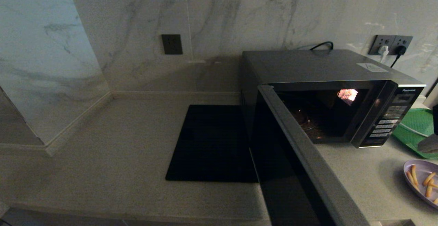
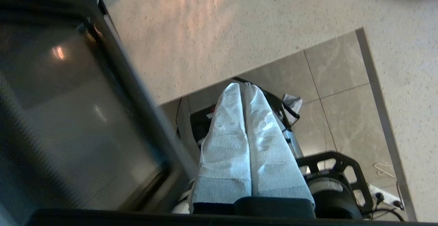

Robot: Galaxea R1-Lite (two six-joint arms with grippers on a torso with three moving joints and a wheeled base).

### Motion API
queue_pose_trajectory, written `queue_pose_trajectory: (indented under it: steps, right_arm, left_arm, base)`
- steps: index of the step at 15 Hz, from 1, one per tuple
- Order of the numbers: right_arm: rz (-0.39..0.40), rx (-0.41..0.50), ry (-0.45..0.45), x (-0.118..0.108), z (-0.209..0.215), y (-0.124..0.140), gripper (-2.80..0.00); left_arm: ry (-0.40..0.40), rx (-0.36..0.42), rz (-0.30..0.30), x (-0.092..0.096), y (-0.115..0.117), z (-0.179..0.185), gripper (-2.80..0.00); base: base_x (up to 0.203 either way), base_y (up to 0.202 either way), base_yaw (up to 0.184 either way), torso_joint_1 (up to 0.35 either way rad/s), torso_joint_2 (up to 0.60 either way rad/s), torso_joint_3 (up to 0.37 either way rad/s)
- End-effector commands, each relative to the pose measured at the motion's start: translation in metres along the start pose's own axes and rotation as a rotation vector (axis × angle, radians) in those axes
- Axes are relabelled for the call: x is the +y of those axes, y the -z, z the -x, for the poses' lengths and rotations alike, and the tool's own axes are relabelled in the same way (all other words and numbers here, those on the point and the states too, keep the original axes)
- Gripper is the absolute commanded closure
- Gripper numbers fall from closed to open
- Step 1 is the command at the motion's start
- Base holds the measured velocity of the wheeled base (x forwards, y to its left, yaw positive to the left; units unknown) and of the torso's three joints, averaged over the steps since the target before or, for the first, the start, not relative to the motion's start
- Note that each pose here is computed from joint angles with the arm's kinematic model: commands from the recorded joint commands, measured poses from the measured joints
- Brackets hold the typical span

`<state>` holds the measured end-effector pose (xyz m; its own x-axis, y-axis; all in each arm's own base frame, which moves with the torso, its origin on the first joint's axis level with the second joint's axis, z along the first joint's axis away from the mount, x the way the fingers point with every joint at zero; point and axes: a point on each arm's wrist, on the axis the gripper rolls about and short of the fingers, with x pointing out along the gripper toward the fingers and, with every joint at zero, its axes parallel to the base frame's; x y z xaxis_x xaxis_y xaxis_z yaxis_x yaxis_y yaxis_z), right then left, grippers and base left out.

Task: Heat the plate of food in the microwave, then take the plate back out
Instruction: Open the microwave oven

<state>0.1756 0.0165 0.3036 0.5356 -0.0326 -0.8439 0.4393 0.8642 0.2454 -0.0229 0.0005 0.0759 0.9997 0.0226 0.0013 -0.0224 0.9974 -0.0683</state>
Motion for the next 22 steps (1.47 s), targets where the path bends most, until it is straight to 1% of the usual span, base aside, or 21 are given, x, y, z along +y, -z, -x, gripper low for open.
queue_pose_trajectory:
  steps: [1,2,3,5,7,10,11,12,19,22]
  right_arm:
    - [-0.001,-0.005,-0.006,-0.002,0.005,0.004,0.00]
    - [0.003,0.004,-0.004,-0.003,0.005,0.006,0.00]
    - [0.022,0.032,-0.007,-0.001,0.003,0.010,0.00]
    - [0.080,0.107,-0.010,0.003,-0.004,0.022,0.00]
    - [0.119,0.141,-0.018,0.008,-0.005,0.028,0.00]
    - [0.212,0.222,-0.005,0.014,-0.005,0.044,0.00]
    - [0.241,0.235,-0.010,0.015,-0.003,0.049,0.00]
    - [0.257,0.236,-0.017,0.016,0.000,0.052,0.00]
    - [0.282,0.221,-0.049,0.016,0.008,0.056,0.00]
    - [0.316,0.228,-0.070,0.020,0.010,0.060,0.00]
  left_arm:
    - [0.000,0.000,0.001,0.000,0.000,0.000,0.00]
    - [0.000,0.000,0.000,0.000,0.000,0.000,0.00]
    - [0.000,0.000,0.001,0.000,0.000,0.000,0.00]
    - [0.000,0.000,0.001,0.000,0.000,0.000,0.00]
    - [0.000,0.000,0.001,0.000,0.000,0.000,0.00]
    - [0.000,0.000,0.001,0.000,0.000,0.000,0.00]
    - [0.000,0.000,0.001,0.000,0.000,0.000,0.00]
    - [0.000,0.000,0.000,0.000,0.000,0.000,0.00]
    - [0.000,0.000,0.001,0.000,0.000,0.000,0.00]
    - [0.000,0.000,0.001,0.000,0.000,0.000,0.00]
  base:
    - [0.000,0.000,0.000,0.000,0.00,0.000]
    - [0.000,0.000,0.000,0.000,0.00,0.000]
    - [0.000,0.000,0.000,0.000,0.00,0.000]
    - [0.000,0.000,0.000,0.000,0.00,0.000]
    - [0.000,0.000,0.000,0.000,0.00,0.000]
    - [0.000,0.000,0.000,0.000,0.00,0.000]
    - [0.000,0.000,0.000,0.000,0.00,0.000]
    - [0.000,0.000,0.000,0.000,0.00,0.000]
    - [0.000,0.000,0.000,0.000,0.00,0.000]
    - [0.000,0.000,0.000,0.000,0.00,0.000]
